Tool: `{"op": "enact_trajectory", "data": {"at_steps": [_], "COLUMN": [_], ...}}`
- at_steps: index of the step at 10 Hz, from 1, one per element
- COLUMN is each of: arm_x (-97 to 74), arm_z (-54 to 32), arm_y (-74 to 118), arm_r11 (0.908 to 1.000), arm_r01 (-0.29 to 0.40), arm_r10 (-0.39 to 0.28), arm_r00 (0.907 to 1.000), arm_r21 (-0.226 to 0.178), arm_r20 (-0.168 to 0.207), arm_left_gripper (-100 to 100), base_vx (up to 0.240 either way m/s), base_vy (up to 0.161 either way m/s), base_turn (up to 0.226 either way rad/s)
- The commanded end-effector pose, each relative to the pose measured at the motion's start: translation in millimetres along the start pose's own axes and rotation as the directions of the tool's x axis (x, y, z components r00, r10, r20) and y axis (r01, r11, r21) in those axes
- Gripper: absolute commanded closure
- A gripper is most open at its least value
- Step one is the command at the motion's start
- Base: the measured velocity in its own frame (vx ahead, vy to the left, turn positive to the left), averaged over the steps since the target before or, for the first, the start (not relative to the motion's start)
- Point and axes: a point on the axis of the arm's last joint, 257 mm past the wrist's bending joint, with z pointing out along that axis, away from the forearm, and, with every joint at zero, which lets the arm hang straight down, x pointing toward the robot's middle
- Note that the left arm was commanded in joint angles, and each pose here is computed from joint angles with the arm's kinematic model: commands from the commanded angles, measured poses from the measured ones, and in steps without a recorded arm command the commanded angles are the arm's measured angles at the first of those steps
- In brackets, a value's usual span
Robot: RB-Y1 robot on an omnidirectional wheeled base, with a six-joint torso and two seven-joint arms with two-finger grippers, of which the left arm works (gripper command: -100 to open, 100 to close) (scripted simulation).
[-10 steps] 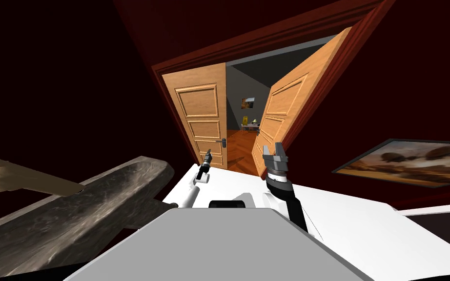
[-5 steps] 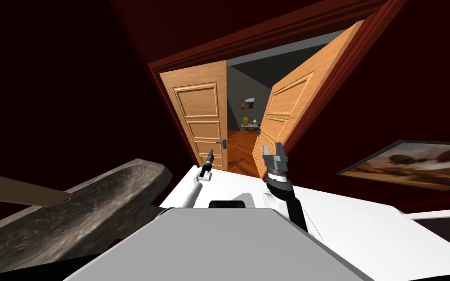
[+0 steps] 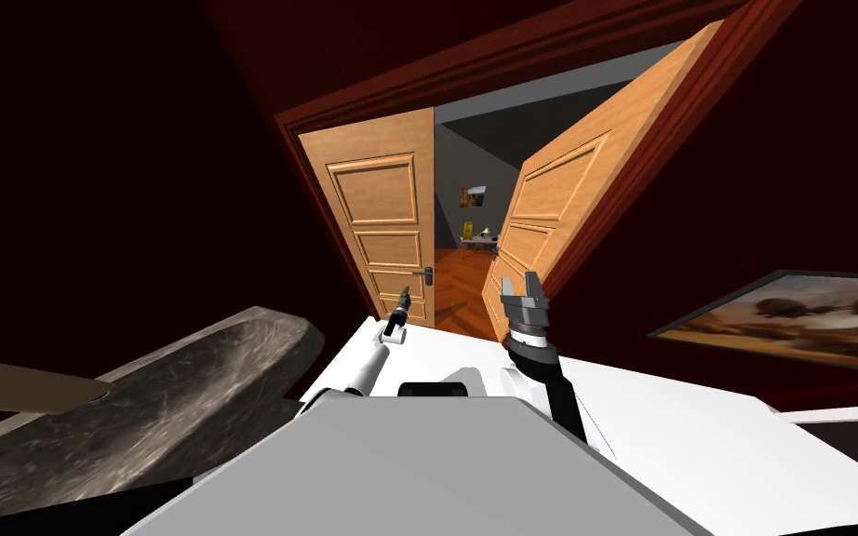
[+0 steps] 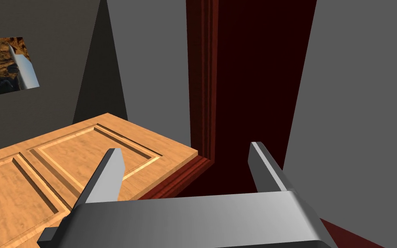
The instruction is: Push the door open
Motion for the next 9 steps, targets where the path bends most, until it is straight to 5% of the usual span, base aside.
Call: {"op": "enact_trajectory", "data": {"at_steps": [1,9], "arm_x": [6.2,35.3], "arm_z": [4.8,18.0], "arm_y": [6.6,28.3], "arm_r11": [0.9998,0.9964], "arm_r01": [0.003,0.012], "arm_r10": [-0.003,-0.015], "arm_r00": [1.0000,0.9989], "arm_r21": [-0.018,-0.084], "arm_r20": [-0.008,-0.044], "arm_left_gripper": [-100,-100], "base_vx": [0.074,0.072], "base_vy": [0.016,0.021], "base_turn": [-0.008,-0.007]}}
